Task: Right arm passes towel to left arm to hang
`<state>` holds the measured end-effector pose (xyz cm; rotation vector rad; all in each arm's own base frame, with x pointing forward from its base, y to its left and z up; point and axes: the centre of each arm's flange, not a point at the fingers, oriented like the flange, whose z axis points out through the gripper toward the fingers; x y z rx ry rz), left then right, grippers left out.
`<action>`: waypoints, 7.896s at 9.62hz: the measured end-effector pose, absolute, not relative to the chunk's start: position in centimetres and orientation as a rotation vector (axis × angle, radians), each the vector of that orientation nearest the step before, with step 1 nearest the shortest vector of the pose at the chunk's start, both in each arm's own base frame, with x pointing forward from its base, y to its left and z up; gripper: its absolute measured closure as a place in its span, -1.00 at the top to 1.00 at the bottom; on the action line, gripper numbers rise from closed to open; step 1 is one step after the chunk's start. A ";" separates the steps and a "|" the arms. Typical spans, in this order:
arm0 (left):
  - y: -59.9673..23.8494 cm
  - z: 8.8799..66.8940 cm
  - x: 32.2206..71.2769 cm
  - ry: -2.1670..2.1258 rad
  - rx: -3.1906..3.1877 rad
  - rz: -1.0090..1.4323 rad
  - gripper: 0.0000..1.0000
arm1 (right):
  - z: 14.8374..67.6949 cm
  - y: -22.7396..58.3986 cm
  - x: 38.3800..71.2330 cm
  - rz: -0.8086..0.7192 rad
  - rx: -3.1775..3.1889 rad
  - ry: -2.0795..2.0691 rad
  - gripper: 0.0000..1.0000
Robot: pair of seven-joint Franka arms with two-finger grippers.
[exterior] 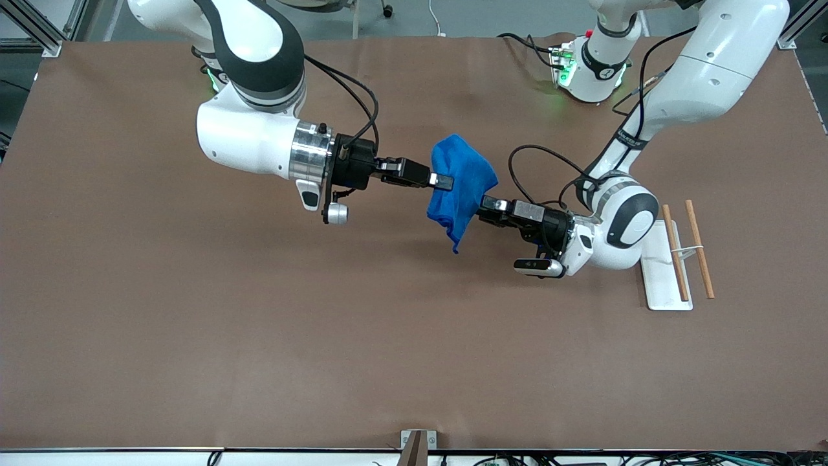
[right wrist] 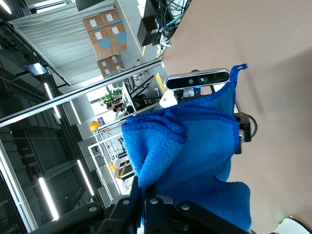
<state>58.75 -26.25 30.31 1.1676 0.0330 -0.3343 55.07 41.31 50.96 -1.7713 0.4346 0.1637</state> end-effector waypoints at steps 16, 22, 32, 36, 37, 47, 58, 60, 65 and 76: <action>1.4 39.4 67.1 0.156 2.206 -0.324 -0.96 | 44.9 17.5 59.1 -0.102 -2.570 0.300 1.00; 3.0 47.4 65.0 0.570 2.736 -0.328 -0.96 | 55.8 -7.7 55.6 -0.022 -2.999 0.447 1.00; 8.0 43.9 63.1 1.294 2.777 -0.477 -0.96 | 66.7 -11.2 52.7 0.024 -3.115 0.366 1.00; 9.3 43.7 62.1 1.314 2.772 -0.559 -0.96 | 65.7 -11.1 53.7 0.029 -3.125 0.350 1.00; 10.2 43.5 62.1 1.292 2.802 -0.540 -0.96 | 65.9 -11.2 53.7 0.018 -3.128 0.347 1.00; 22.2 37.8 61.7 0.949 2.922 -0.430 -0.94 | 67.1 -10.1 54.0 -0.043 -3.170 0.311 1.00; 24.3 39.4 63.0 0.833 2.940 -0.297 0.67 | 65.6 -10.8 53.4 0.022 -3.162 0.333 1.00; 21.8 44.6 63.8 0.754 2.973 -0.172 1.00 | 65.7 -10.9 53.4 0.020 -3.162 0.334 1.00; 8.5 60.6 60.9 0.470 3.078 -0.050 1.00 | 65.6 -11.0 53.3 0.024 -3.161 0.337 1.00; -6.5 67.7 52.7 0.032 3.172 -0.001 1.00 | 65.6 -11.1 53.3 0.024 -3.161 0.342 1.00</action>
